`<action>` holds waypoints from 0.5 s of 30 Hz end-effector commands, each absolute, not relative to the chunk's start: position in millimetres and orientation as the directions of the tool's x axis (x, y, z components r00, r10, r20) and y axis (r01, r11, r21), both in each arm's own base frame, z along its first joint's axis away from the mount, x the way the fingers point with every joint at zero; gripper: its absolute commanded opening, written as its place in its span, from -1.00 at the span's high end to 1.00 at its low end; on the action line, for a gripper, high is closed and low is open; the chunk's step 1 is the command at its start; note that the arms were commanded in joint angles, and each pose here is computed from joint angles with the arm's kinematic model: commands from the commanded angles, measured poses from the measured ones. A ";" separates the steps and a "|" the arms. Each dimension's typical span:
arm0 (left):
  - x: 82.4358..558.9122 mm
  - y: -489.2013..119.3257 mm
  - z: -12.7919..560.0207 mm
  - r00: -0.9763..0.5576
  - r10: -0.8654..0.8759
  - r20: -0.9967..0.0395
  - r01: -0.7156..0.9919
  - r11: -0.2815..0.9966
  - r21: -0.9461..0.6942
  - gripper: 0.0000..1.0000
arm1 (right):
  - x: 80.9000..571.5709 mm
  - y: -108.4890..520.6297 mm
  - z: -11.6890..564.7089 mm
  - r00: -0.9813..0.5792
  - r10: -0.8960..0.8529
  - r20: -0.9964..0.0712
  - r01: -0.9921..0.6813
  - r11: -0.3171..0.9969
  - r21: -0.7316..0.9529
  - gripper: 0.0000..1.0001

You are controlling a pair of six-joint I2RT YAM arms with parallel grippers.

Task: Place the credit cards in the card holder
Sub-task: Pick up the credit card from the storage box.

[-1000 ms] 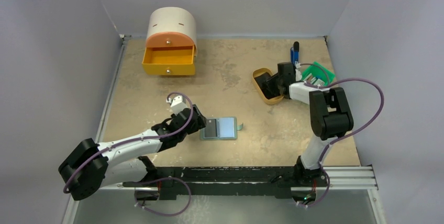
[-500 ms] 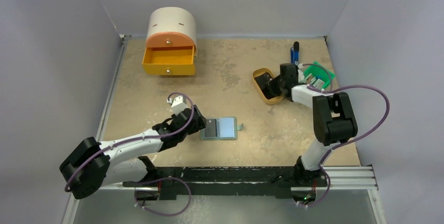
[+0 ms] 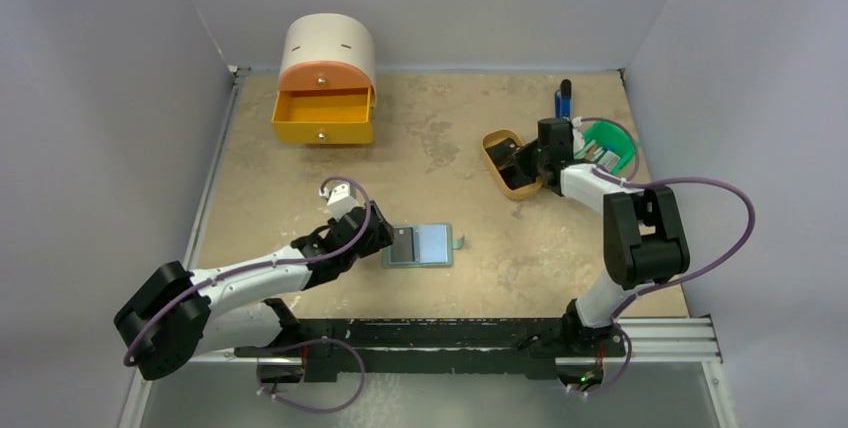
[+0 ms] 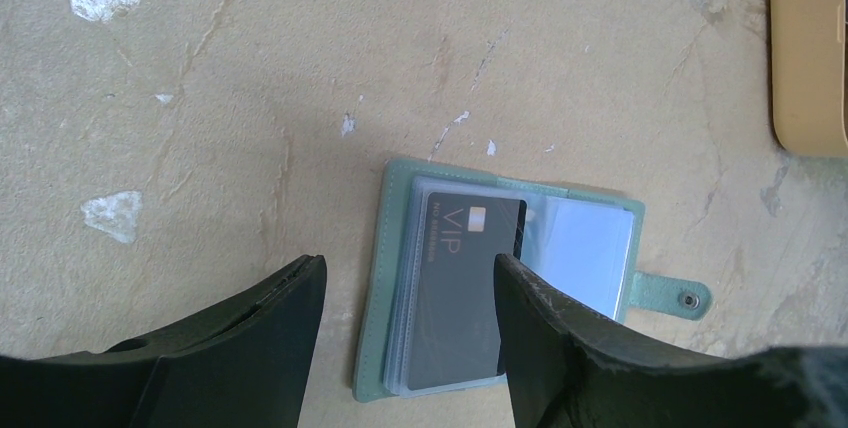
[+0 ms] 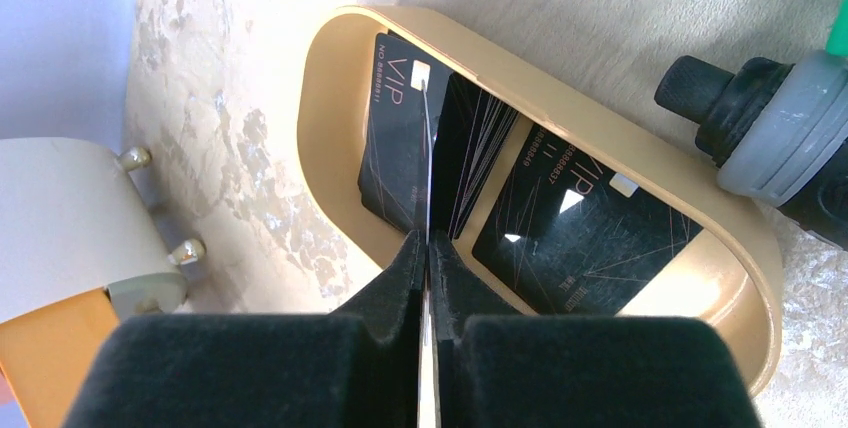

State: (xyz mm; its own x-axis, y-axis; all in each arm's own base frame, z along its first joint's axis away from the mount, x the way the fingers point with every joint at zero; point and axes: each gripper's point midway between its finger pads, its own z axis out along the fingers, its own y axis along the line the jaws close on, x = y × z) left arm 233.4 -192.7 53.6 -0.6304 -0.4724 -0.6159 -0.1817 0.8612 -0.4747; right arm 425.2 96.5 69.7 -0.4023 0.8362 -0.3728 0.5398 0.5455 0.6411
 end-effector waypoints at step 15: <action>244.9 -195.1 85.0 -0.568 -0.514 -0.643 -0.169 0.838 -0.519 -0.22 | 438.8 77.0 189.3 -0.273 0.802 -0.531 0.414 0.596 0.687 1.00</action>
